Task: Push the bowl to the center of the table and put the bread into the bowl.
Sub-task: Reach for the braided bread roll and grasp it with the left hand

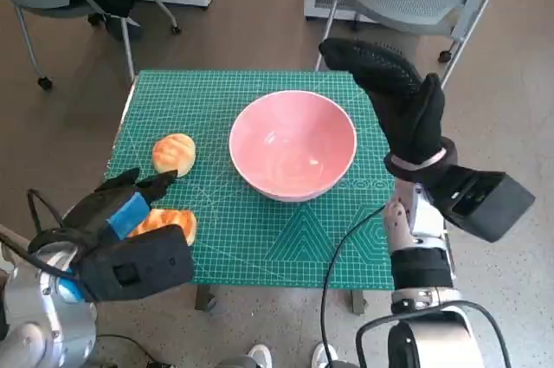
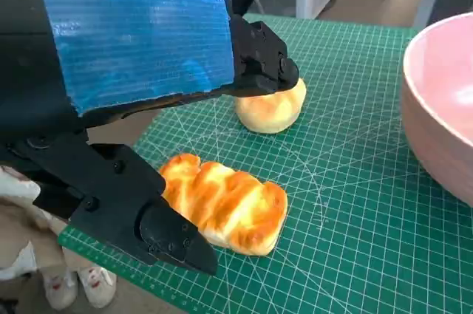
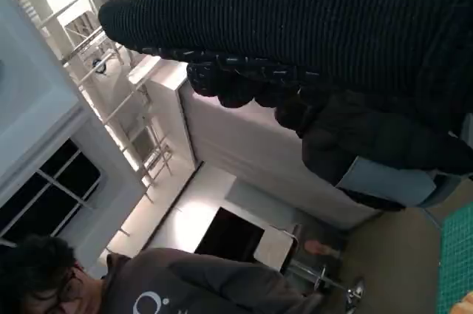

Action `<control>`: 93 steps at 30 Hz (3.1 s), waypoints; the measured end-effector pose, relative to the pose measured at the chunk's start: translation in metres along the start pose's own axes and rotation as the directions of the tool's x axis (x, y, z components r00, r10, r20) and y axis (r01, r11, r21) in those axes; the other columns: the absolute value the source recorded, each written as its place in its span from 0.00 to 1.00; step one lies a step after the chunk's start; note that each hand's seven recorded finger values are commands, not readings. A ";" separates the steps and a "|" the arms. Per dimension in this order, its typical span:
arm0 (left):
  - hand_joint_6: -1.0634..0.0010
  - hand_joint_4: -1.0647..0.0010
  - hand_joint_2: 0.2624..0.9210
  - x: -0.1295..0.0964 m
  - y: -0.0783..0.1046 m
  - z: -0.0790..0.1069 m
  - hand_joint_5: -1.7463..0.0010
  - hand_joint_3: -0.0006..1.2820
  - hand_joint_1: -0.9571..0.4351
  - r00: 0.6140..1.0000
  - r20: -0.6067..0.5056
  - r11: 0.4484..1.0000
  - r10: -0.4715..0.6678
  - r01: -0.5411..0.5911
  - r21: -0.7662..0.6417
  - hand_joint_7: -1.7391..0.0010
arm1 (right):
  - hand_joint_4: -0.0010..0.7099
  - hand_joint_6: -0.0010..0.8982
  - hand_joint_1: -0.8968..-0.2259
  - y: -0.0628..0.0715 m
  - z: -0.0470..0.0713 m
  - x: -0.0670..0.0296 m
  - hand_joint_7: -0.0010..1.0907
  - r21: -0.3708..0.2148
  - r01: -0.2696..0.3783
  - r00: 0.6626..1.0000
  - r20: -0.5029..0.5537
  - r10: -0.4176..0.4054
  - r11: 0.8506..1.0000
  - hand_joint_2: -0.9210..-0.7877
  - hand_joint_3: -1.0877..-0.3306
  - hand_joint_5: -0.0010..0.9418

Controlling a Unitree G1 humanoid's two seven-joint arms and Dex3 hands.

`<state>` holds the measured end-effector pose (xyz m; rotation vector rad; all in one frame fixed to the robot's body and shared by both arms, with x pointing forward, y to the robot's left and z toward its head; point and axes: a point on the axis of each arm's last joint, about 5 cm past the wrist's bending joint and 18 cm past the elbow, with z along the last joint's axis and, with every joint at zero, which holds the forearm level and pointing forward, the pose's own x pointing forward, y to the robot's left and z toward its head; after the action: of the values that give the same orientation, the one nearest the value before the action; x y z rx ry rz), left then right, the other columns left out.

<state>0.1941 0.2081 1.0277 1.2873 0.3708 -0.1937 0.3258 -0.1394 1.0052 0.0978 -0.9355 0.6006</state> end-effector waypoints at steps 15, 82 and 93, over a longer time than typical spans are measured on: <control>0.72 0.88 0.64 0.019 -0.012 -0.004 1.00 0.00 0.52 0.997 -0.061 0.998 -0.054 0.055 0.008 1.00 | 0.09 0.00 0.30 0.000 0.000 -0.0001 0.25 0.007 -0.011 1.000 -0.009 0.011 1.000 0.00 0.34 0.00; 0.53 0.38 0.40 0.081 -0.040 -0.018 0.32 0.55 0.95 0.960 -0.219 0.983 -0.173 0.181 0.017 0.99 | 0.09 0.00 0.28 -0.003 0.004 0.0027 0.23 0.001 -0.024 1.000 0.018 0.024 1.000 0.00 0.34 0.00; 0.39 0.49 0.49 0.084 -0.046 -0.021 0.09 0.57 0.71 0.975 -0.215 0.993 -0.047 0.070 0.100 0.37 | 0.09 0.00 0.27 -0.003 0.005 0.0022 0.23 0.000 -0.026 0.999 0.019 0.026 1.000 0.00 0.34 0.00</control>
<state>0.2522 0.2211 0.9501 1.4082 0.5888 -0.1269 0.3245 -0.1422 1.0105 0.0920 -0.9562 0.6253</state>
